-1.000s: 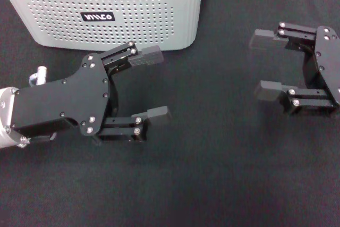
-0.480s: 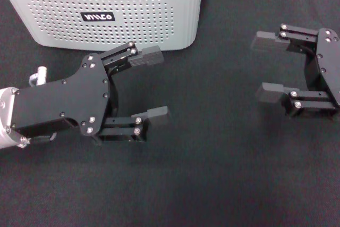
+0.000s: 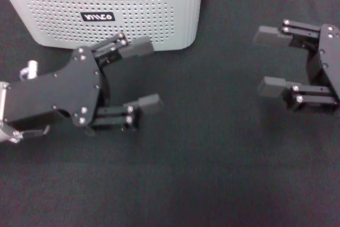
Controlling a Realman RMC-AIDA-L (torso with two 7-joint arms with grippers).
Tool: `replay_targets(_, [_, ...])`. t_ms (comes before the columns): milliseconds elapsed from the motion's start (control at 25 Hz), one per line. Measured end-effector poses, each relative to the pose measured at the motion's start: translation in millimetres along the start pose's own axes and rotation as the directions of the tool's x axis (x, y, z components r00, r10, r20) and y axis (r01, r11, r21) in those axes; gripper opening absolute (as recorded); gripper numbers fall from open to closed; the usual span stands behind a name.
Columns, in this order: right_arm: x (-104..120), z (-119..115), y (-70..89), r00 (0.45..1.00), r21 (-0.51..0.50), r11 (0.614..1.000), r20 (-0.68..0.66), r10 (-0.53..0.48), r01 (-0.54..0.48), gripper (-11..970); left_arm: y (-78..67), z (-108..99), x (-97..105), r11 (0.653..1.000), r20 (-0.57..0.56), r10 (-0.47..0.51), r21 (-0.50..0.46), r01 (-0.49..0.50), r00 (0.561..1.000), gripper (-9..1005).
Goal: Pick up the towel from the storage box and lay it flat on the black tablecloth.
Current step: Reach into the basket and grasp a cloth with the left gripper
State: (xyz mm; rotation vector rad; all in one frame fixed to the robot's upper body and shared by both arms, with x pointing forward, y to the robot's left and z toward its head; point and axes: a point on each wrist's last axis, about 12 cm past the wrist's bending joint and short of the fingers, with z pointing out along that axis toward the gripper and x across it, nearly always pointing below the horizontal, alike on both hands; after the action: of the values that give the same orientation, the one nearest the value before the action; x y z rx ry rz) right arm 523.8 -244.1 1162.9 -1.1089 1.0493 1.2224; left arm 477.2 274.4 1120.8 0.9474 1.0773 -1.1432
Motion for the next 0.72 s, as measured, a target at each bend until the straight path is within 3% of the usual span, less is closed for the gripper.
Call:
replay_targets(360, [-0.4, -17.4, 2.2, 1.000, 0.092, 0.996, 0.029, -0.010, 0.007, 689, 11.0, -19.7, -0.3, 0.974, 0.041, 0.074, -0.216, -0.063, 0.996, 819])
replay_targets(520, [0.9, -20.5, 4.7, 0.999, 0.106, 0.994, 0.034, -0.015, 0.011, 688, 20.9, -24.6, 9.9, 0.931, 0.021, 0.093, -0.356, -0.079, 0.995, 815])
replay_targets(720, [1.7, -21.4, 5.8, 0.999, 0.111, 0.994, 0.037, -0.015, 0.011, 686, 30.7, -23.5, 22.1, 0.881, 0.018, 0.088, -0.468, -0.070, 0.996, 810])
